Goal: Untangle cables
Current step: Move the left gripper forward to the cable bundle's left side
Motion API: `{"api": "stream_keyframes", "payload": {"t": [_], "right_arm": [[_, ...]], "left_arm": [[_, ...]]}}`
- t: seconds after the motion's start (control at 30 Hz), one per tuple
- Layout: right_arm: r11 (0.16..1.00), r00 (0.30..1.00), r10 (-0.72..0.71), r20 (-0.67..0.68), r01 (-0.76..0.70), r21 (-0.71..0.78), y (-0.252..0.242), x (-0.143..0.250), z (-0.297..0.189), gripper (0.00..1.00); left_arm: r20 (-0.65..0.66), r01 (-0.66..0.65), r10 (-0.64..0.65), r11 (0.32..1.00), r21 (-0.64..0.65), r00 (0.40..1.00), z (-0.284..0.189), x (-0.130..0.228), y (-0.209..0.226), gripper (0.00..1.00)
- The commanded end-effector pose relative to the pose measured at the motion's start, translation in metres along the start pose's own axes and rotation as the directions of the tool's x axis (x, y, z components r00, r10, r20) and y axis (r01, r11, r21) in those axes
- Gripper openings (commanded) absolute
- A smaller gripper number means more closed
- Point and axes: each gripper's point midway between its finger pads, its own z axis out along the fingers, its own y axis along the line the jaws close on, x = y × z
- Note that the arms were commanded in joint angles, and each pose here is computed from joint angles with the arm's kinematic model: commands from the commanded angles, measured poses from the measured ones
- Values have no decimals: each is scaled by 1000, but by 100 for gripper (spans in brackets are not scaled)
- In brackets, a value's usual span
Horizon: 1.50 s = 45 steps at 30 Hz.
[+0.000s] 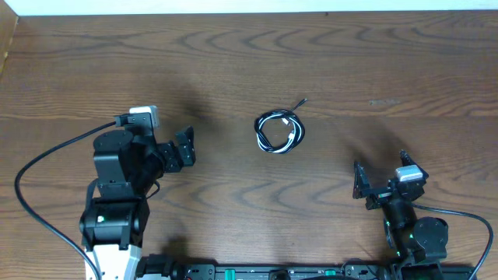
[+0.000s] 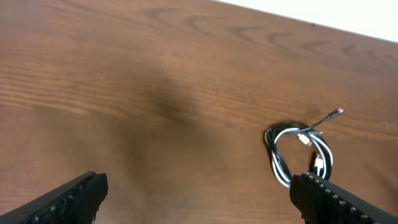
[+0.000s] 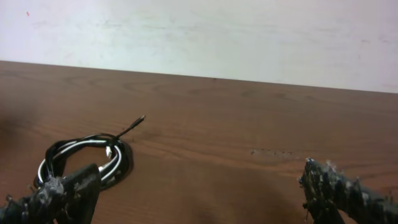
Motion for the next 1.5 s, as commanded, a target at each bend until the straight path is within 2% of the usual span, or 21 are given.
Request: {"api": "stream_keyframes", "payload": {"t": [0.0,0.17,0.4,0.6,0.83,1.07,1.1,1.17,1.2,1.47], "right_arm": [[1000,1000,6,-6,-6,2,0,2,0,99],[1000,1000,6,-5,-6,2,0,2,0,99],[1000,1000,11,-3,-11,-1,1,1,0,99],[989,994,13,110,3,-146,26,-28,-4,99],[974,994,11,108,13,-224,39,-48,-9,99],[951,999,17,-40,-29,-309,52,-73,-3,99],[949,998,14,-67,-34,-313,52,-76,-1,99],[950,991,6,-134,-47,-309,51,-82,4,99],[951,985,8,-171,-61,-304,50,-86,7,99],[937,899,22,-437,-172,-305,50,-103,37,99]], "left_arm": [[-33,15,-15,1000,6,999,-1,3,-1,99],[-111,32,-33,999,-9,993,-1,22,2,99],[-106,60,-61,998,-11,992,2,20,2,99],[-144,114,-112,993,5,983,17,23,0,96],[-207,100,-81,992,79,975,30,23,-33,95],[-286,168,-128,978,121,950,45,27,-76,90],[-291,178,-136,977,121,947,49,27,-80,87],[-306,231,-197,969,81,932,57,28,-85,73],[-318,264,-233,963,57,919,62,30,-87,72],[-406,293,-257,956,30,877,108,45,-123,68]]}}
